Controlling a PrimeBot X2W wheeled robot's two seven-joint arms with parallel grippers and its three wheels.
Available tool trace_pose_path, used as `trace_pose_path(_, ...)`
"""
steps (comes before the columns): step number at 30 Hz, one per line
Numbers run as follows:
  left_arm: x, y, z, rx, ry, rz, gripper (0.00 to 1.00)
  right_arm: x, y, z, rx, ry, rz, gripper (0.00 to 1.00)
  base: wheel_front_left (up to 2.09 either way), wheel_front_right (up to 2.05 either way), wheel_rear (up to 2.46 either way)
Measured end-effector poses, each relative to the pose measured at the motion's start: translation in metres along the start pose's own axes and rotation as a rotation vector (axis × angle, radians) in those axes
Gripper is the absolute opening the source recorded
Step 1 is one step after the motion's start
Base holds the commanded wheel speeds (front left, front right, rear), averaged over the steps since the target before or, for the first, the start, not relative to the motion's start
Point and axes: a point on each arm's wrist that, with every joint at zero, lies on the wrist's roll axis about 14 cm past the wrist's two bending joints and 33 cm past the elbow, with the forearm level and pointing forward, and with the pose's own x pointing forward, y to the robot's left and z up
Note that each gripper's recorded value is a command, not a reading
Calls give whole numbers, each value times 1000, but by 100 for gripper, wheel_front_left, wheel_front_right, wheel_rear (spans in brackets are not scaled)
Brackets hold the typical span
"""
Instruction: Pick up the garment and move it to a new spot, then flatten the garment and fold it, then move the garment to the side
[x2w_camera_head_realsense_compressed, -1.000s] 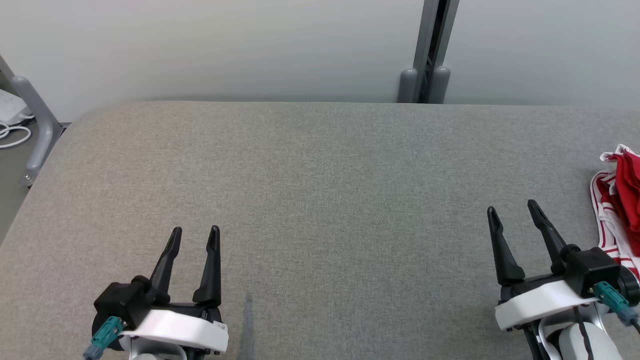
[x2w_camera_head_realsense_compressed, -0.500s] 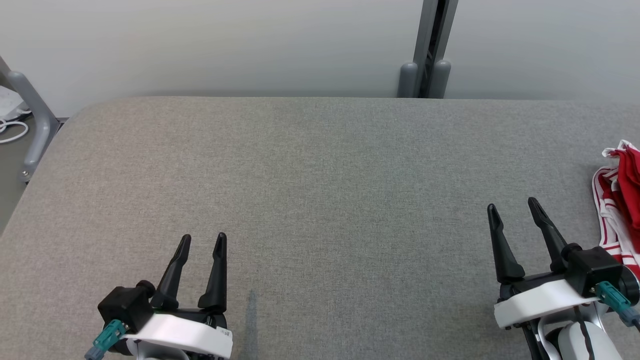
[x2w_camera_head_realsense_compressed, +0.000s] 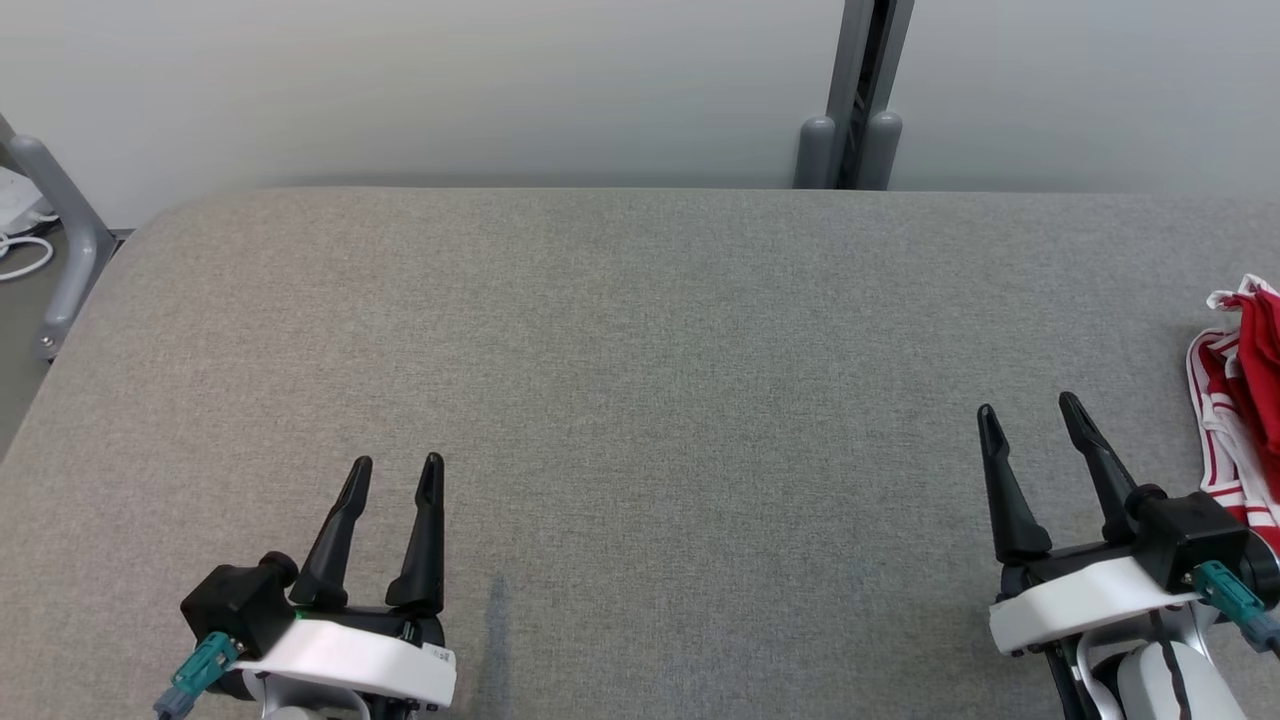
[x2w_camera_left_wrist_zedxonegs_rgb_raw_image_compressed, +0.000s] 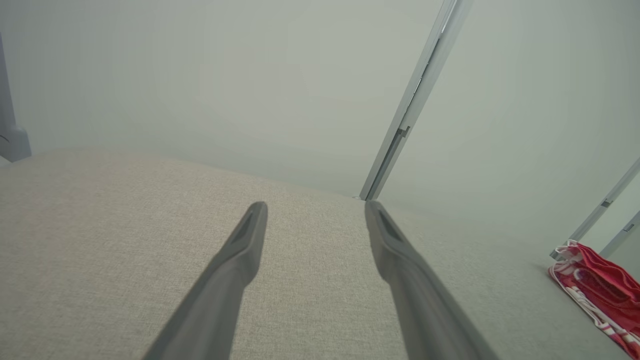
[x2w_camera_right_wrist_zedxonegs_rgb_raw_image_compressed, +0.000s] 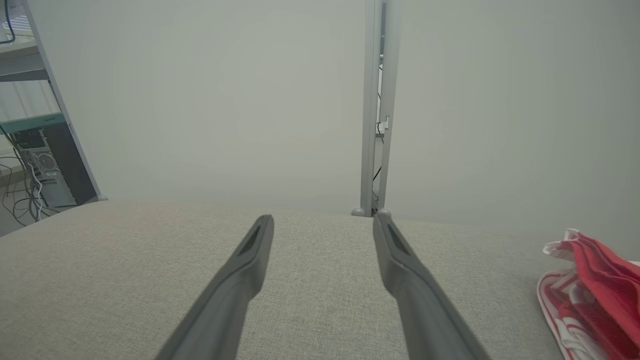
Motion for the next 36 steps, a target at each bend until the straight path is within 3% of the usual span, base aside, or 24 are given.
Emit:
trace_pose_path(23,-3,8,5,-36,-19,29,100,3,9,0,5,-2,27,100,0,0,0)
trace_pose_path(24,-4,9,4,-41,-16,33,0,3,10,-1,6,2,29,0,0,0,0)
trace_pose_path(30,-20,16,-23,-63,68,72,0,-13,9,-30,33,100,10,0,0,0,0)
trace_pose_path(36,-19,17,-25,-150,76,90,0,-16,-5,-31,148,112,-57,0,0,0,0)
